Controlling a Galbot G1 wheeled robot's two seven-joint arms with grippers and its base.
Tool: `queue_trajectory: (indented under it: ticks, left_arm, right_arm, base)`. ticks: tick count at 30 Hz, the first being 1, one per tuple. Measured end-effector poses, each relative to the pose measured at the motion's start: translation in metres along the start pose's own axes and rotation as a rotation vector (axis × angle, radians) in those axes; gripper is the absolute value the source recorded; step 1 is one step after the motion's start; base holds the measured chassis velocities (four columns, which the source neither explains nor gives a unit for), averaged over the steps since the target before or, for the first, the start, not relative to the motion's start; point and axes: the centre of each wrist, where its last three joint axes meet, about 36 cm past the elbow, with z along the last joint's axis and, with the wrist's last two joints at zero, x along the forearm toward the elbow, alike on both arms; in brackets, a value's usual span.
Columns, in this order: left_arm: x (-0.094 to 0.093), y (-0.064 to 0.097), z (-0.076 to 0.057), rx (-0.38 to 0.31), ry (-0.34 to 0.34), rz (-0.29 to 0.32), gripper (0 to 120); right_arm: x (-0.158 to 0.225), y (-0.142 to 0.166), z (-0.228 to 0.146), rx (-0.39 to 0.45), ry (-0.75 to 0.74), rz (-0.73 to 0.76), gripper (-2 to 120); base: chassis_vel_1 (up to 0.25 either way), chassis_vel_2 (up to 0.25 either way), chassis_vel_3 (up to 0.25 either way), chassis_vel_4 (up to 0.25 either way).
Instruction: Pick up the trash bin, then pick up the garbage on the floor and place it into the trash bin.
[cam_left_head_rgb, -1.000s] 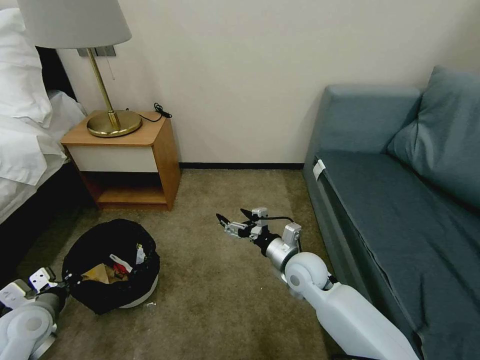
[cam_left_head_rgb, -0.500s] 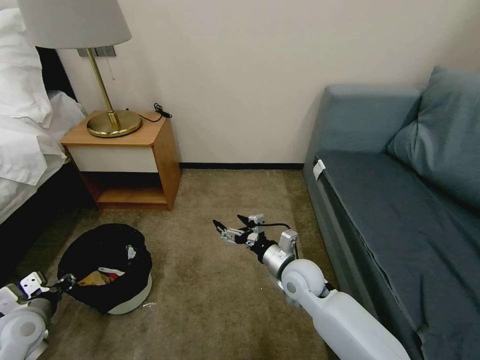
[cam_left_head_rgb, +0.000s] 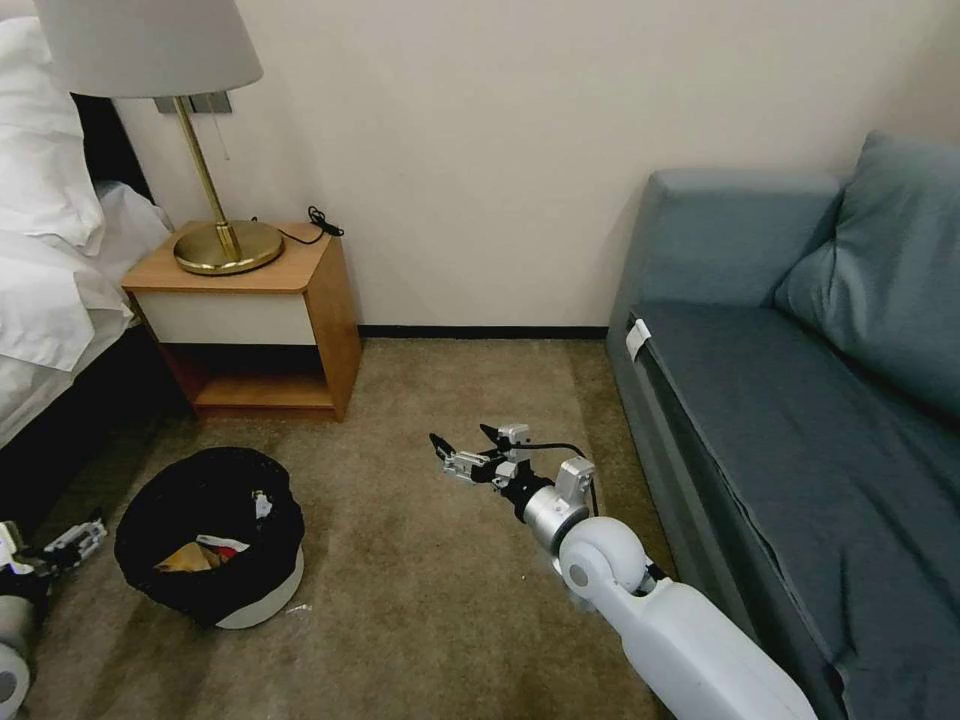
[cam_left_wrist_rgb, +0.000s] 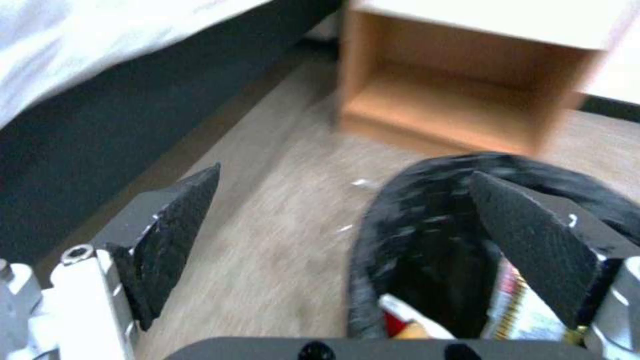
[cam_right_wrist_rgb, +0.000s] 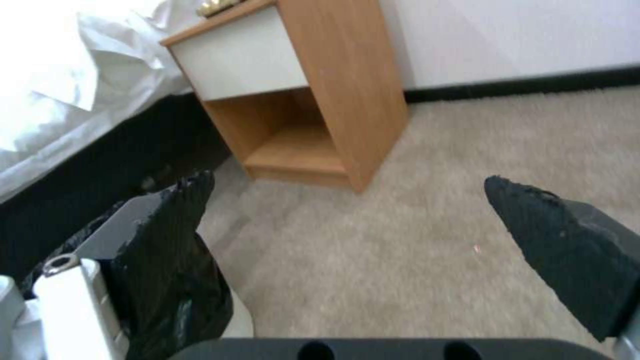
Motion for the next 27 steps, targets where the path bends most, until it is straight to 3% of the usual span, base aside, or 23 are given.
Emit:
queue_trajectory:
  ticks: [2, 3, 5, 6, 9, 19, 27]
  left_arm:
    - [0.010, 0.004, 0.003, -0.070, -0.016, 0.086, 100]
    - [0.010, 0.004, 0.003, -0.070, -0.016, 0.086, 100]
    - [0.023, 0.007, 0.007, -0.173, -0.018, 0.154, 100]
    - [0.023, 0.007, 0.007, -0.173, -0.018, 0.154, 100]
    - [0.037, 0.013, 0.008, -0.289, -0.037, 0.212, 100]
    - [0.054, 0.020, 0.006, -0.349, -0.107, 0.250, 100]
    - [0.056, 0.022, 0.005, -0.374, -0.111, 0.252, 100]
  right_arm:
    - [0.002, -0.003, -0.005, -0.019, 0.016, 0.017, 100]
    - [0.002, -0.003, -0.005, -0.019, 0.016, 0.017, 100]
    - [0.006, -0.010, -0.008, -0.028, 0.033, 0.037, 100]
    - [0.006, -0.010, -0.008, -0.028, 0.033, 0.037, 100]
    - [0.013, -0.015, -0.006, -0.030, 0.047, 0.052, 100]
    - [0.022, -0.024, 0.003, -0.041, 0.042, 0.096, 100]
    - [0.022, -0.033, 0.007, -0.042, 0.032, 0.116, 100]
  base:
    - [0.000, 0.000, 0.000, 0.000]
    - [0.000, 0.000, 0.000, 0.000]
    - [0.000, 0.000, 0.000, 0.000]
    - [0.000, 0.000, 0.000, 0.000]
    - [0.000, 0.000, 0.000, 0.000]
    - [0.000, 0.000, 0.000, 0.000]
    - [0.000, 0.000, 0.000, 0.000]
